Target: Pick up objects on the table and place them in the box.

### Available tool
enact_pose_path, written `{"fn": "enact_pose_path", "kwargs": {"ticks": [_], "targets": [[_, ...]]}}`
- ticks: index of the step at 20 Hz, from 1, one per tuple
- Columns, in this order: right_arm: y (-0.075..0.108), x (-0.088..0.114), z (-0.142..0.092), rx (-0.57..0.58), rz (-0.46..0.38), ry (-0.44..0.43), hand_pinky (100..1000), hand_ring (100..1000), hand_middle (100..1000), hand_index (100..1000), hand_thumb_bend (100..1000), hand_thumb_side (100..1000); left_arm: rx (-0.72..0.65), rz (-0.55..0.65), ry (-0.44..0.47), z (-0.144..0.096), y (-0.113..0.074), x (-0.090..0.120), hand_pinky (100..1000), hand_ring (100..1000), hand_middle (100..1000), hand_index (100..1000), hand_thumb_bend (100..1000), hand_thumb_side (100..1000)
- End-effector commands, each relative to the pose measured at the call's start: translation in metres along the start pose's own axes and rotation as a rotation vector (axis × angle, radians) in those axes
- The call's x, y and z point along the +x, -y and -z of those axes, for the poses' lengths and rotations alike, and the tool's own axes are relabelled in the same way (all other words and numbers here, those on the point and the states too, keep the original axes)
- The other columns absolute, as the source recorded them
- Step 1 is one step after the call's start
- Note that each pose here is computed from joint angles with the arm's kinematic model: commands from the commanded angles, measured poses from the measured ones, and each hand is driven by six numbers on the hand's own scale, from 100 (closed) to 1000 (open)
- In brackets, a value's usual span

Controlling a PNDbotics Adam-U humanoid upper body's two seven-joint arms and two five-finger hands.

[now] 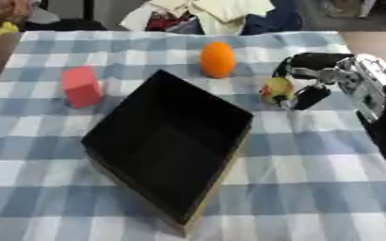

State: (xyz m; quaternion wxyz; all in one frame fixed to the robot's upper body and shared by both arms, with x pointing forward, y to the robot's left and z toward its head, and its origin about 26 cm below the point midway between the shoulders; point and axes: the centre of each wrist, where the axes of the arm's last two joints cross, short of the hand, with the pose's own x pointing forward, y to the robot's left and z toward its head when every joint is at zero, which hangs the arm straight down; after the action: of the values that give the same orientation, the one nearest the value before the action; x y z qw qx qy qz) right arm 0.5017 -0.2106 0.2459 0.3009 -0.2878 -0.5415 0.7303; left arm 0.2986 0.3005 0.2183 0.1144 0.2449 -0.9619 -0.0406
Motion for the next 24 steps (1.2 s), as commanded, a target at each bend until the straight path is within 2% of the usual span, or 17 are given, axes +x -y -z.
{"fn": "enact_pose_path", "kwargs": {"ticks": [1, 5, 9, 13, 19, 24], "targets": [[0.034, 0.003, -0.011, -0.08, -0.028, -0.001, 812, 814, 637, 761, 100, 307, -0.011, -0.001, 0.026, 0.006, -0.002, 0.003, 520, 724, 663, 825, 174, 895], [0.057, 0.015, -0.017, -0.169, -0.034, 0.031, 813, 812, 635, 758, 100, 301, -0.012, -0.002, 0.026, 0.006, -0.002, 0.003, 521, 724, 664, 825, 174, 895], [0.09, 0.038, -0.028, -0.297, -0.065, 0.104, 812, 809, 629, 753, 100, 295, -0.014, -0.004, 0.027, 0.006, -0.002, 0.003, 521, 725, 664, 825, 175, 895], [0.114, 0.065, -0.035, -0.373, -0.085, 0.194, 794, 795, 619, 745, 100, 301, -0.016, -0.006, 0.026, 0.006, -0.002, 0.003, 521, 725, 664, 825, 175, 895], [0.128, 0.098, -0.037, -0.363, -0.081, 0.333, 776, 779, 614, 749, 100, 344, -0.018, -0.01, 0.025, 0.006, -0.002, 0.003, 521, 725, 664, 825, 175, 895], [0.128, 0.123, -0.03, -0.292, -0.078, 0.443, 777, 778, 620, 760, 100, 402, -0.022, -0.016, 0.023, 0.005, -0.001, 0.004, 521, 725, 665, 824, 174, 895]]}}
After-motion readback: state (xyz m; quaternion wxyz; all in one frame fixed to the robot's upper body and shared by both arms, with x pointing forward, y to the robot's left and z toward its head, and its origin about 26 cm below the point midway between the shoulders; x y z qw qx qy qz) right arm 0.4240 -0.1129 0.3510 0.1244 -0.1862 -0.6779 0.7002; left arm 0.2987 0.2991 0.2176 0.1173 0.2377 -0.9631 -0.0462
